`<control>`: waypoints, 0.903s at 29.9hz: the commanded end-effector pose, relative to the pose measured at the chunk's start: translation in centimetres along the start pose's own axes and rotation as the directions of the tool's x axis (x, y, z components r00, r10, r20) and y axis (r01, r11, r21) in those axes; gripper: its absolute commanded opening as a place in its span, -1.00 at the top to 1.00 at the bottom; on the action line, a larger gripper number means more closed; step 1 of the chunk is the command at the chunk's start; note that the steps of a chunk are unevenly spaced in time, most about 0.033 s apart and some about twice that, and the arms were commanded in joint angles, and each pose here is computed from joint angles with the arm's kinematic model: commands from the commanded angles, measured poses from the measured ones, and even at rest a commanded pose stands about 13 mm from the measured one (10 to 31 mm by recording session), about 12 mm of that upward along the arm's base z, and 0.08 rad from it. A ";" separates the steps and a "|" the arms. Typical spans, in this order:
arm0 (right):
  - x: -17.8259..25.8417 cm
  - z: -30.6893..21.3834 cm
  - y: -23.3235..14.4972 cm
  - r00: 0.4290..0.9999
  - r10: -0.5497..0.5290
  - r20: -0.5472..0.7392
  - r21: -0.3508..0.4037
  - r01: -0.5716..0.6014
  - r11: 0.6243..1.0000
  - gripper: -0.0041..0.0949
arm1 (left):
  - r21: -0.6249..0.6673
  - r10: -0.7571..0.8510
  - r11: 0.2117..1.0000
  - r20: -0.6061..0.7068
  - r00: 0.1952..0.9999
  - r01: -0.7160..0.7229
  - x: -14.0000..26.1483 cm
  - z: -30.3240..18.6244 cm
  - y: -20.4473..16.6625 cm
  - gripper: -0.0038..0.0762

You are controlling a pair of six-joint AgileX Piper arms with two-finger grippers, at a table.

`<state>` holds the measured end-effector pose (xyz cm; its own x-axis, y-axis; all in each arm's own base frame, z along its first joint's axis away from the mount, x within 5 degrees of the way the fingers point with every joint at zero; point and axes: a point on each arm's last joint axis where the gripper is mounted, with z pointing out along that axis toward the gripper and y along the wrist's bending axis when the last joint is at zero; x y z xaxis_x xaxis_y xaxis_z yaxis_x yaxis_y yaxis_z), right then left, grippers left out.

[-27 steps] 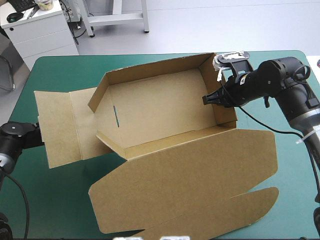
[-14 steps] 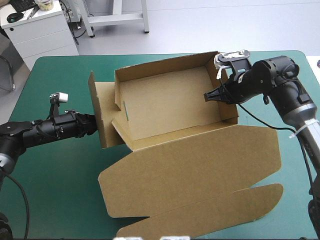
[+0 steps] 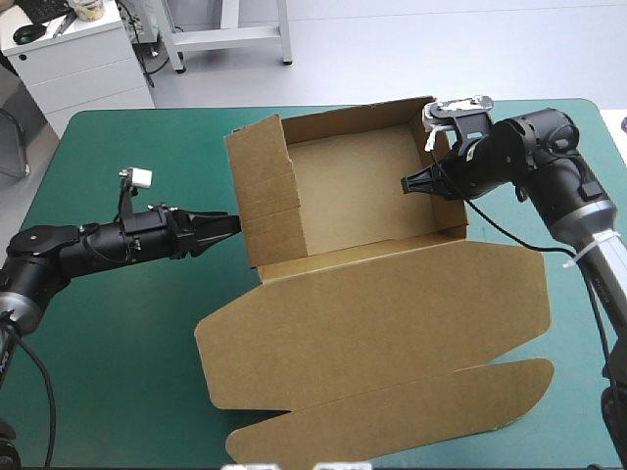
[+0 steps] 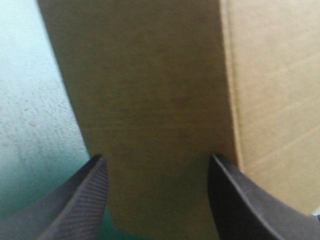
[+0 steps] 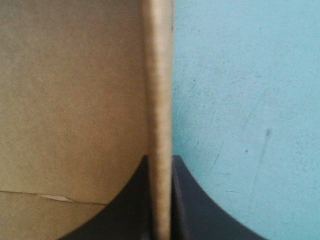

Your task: Fold the box

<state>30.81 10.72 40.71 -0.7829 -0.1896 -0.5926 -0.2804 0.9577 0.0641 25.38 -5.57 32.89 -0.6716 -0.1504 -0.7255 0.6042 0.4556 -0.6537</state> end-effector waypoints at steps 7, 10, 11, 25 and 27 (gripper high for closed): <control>-0.9 -2.3 -0.2 0.991 0.021 0.130 0.015 -0.023 1.000 0.95 | 0.211 0.052 0.976 0.037 0.998 -0.059 -3.2 0.2 -5.8 -0.15; -0.9 -2.3 -0.2 0.991 0.021 0.130 0.015 -0.023 1.000 0.95 | 0.215 0.044 0.975 0.042 0.998 -0.052 -3.2 0.2 -5.7 -0.15; -0.9 -2.3 -0.1 0.991 0.024 0.130 0.009 -0.025 1.000 0.95 | 0.213 0.036 0.976 0.036 0.999 -0.043 -3.2 0.2 -5.7 -0.15; -0.6 -3.3 4.7 0.978 -0.015 0.207 0.003 0.014 1.000 0.95 | -0.144 -0.022 0.989 -0.022 1.000 0.019 -3.1 2.2 -5.4 -0.20; -0.5 -3.6 5.4 0.976 -0.026 0.216 -0.007 0.028 1.000 0.95 | -0.217 0.004 0.976 -0.029 1.000 -0.010 -3.6 2.5 -5.9 -0.22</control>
<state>29.55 14.34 40.98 -0.7394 -0.2174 -0.6372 -0.2604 0.9651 -0.0270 25.89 -8.88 35.94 -0.7209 -0.0775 -0.6887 0.5034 0.6245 -0.5972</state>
